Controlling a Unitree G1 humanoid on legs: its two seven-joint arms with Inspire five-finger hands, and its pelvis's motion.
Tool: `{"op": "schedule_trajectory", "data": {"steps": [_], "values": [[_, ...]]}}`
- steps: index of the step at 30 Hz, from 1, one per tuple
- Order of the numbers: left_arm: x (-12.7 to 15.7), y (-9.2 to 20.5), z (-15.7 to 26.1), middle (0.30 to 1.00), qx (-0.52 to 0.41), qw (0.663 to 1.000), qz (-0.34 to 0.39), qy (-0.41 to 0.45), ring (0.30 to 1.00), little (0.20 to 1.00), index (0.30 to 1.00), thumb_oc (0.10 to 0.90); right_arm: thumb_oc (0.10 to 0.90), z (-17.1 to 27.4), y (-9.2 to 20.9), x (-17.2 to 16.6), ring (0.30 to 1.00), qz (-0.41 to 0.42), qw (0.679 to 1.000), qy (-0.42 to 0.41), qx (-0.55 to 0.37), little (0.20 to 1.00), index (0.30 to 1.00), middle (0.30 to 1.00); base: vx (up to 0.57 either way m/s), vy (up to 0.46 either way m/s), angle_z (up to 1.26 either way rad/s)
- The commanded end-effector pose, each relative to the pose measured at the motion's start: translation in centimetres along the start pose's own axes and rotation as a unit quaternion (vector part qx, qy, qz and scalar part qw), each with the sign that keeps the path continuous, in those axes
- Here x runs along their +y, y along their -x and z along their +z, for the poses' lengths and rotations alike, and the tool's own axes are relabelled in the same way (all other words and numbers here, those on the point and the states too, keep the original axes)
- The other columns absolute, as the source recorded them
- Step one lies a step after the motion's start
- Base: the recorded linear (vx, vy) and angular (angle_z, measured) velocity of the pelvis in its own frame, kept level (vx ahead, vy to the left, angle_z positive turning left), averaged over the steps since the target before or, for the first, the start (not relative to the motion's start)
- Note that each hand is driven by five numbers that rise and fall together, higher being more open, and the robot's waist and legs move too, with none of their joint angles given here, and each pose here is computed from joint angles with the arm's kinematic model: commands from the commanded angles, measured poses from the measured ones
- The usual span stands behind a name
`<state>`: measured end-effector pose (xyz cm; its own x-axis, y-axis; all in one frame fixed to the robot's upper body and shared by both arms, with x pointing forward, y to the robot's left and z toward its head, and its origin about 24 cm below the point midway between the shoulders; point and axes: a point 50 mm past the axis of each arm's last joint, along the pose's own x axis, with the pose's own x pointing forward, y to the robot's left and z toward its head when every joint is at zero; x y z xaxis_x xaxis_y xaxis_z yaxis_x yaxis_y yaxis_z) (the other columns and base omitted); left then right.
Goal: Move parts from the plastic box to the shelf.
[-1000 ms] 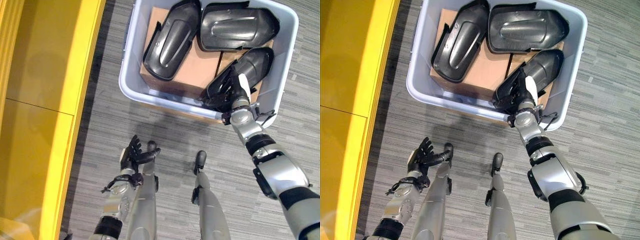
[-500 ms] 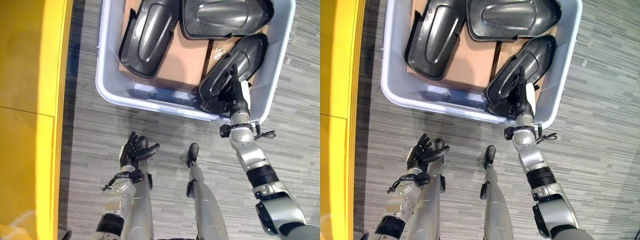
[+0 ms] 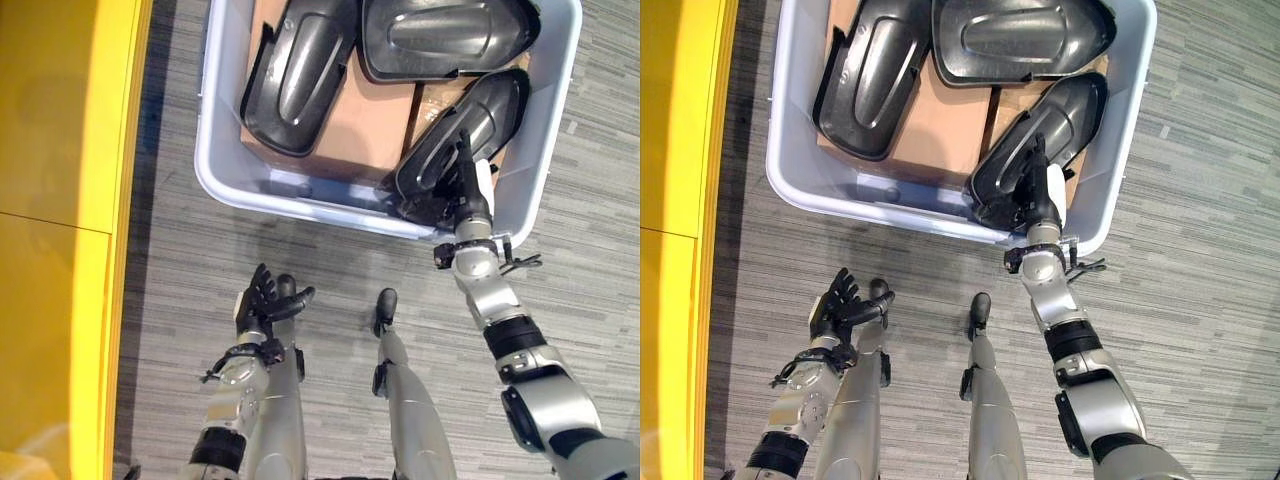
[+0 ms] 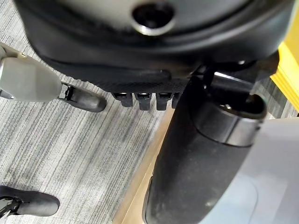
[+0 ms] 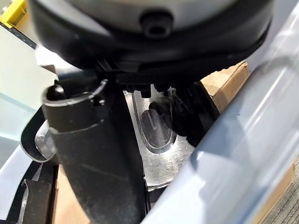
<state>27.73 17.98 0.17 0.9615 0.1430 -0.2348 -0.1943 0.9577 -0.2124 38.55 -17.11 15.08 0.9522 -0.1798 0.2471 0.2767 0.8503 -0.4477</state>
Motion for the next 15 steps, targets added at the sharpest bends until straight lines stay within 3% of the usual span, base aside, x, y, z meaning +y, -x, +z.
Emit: {"op": "schedule_trajectory", "data": {"steps": [1,10,11,12,15], "values": [[-0.2,0.6,1.7,1.000,-0.057,0.998,-0.005,0.004,1.000,1.000,1.000,0.900,0.900,-1.4,-1.0,-3.2,1.000,-0.045,0.996,0.071,0.018,1.000,1.000,1.000,0.00,0.000,0.00],[-0.6,0.5,1.8,1.000,-0.060,0.998,-0.015,0.006,1.000,1.000,1.000,0.900,0.900,-5.2,-0.8,-0.8,1.000,0.015,0.987,0.093,0.128,1.000,1.000,1.000,0.00,0.000,0.00],[-0.7,0.5,1.8,1.000,-0.060,0.998,-0.016,0.008,1.000,1.000,1.000,0.900,0.631,-5.6,-0.6,-0.5,0.624,0.021,0.986,0.085,0.141,0.624,0.624,0.624,-0.02,0.015,0.04],[-0.8,0.5,1.6,1.000,-0.056,0.998,-0.019,0.009,1.000,1.000,1.000,0.900,0.400,-6.1,-0.4,-0.4,0.300,0.027,0.984,0.080,0.158,0.300,0.300,0.300,0.00,0.000,0.00],[-1.2,0.6,1.3,1.000,-0.050,0.998,-0.029,0.008,1.000,1.000,1.000,0.900,0.400,-7.3,0.0,-0.1,0.300,0.040,0.977,0.082,0.194,0.300,0.300,0.300,0.00,0.000,0.00]]}}
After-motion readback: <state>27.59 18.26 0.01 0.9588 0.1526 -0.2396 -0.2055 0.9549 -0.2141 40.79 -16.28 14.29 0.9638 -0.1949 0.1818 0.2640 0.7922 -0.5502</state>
